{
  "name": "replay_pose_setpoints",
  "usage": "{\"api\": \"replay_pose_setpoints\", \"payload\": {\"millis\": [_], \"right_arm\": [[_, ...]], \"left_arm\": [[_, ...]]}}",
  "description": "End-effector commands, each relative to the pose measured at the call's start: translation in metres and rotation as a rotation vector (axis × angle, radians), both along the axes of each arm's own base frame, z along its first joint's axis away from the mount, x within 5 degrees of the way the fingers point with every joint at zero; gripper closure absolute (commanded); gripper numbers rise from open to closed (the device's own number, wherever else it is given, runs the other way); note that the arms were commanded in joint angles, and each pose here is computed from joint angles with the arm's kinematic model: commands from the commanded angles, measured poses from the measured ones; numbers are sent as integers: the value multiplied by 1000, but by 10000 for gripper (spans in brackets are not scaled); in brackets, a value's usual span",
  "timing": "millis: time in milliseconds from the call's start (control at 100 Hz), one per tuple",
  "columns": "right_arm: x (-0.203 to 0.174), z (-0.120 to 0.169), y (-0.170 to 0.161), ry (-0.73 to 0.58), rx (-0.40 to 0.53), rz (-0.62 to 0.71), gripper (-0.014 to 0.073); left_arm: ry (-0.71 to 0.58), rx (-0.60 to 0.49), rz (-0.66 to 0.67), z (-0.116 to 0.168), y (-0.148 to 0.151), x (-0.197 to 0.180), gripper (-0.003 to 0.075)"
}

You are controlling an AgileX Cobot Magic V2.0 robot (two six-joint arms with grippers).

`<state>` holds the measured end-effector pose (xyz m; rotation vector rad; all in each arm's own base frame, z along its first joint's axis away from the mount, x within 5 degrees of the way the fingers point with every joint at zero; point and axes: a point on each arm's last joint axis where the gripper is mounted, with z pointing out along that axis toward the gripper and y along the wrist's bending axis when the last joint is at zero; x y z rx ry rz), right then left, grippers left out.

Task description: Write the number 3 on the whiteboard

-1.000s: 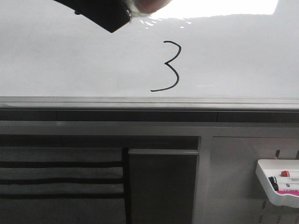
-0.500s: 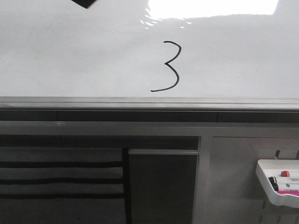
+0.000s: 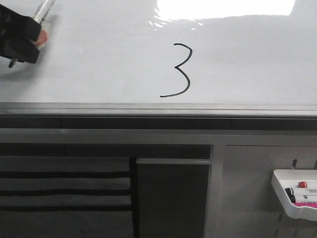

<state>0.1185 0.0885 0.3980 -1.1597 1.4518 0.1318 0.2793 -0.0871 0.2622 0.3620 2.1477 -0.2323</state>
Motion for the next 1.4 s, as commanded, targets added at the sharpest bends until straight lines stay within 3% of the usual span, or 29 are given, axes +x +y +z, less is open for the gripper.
{"api": "replay_pose_setpoints", "payload": {"millis": [0, 300, 370, 540, 640, 800, 920, 1020, 1190, 1390], "right_arm": [[1, 12, -2, -42, 58, -31, 167], [1, 12, -2, -12, 87, -40, 167], [1, 12, -2, 17, 117, -51, 167], [5, 9, -8, 126, 195, -153, 167], [10, 2, -23, 236, 224, -326, 171], [12, -12, -43, 456, 298, -546, 220], [12, -16, -55, 523, 363, -668, 272], [9, -18, -62, 473, 423, -718, 312], [-9, -31, -67, 352, 494, -717, 393], [-32, -51, -72, 173, 561, -701, 642]], "left_arm": [[-85, -37, 65, 10, 1, 14, 741], [-46, -29, 68, -3, -1, 20, 726], [-41, -32, 61, -1, -1, 18, 653], [-81, -26, 35, 16, 1, 7, 350], [-97, -2, -20, 33, 3, -9, 283], [-99, 59, -121, 59, 8, -45, 283], [-94, 110, -110, 76, 20, -73, 305], [-102, 132, -23, 89, 34, -97, 339], [-219, 67, 49, 99, 49, -137, 435], [-386, -4, 60, 83, 57, -166, 684]]}}
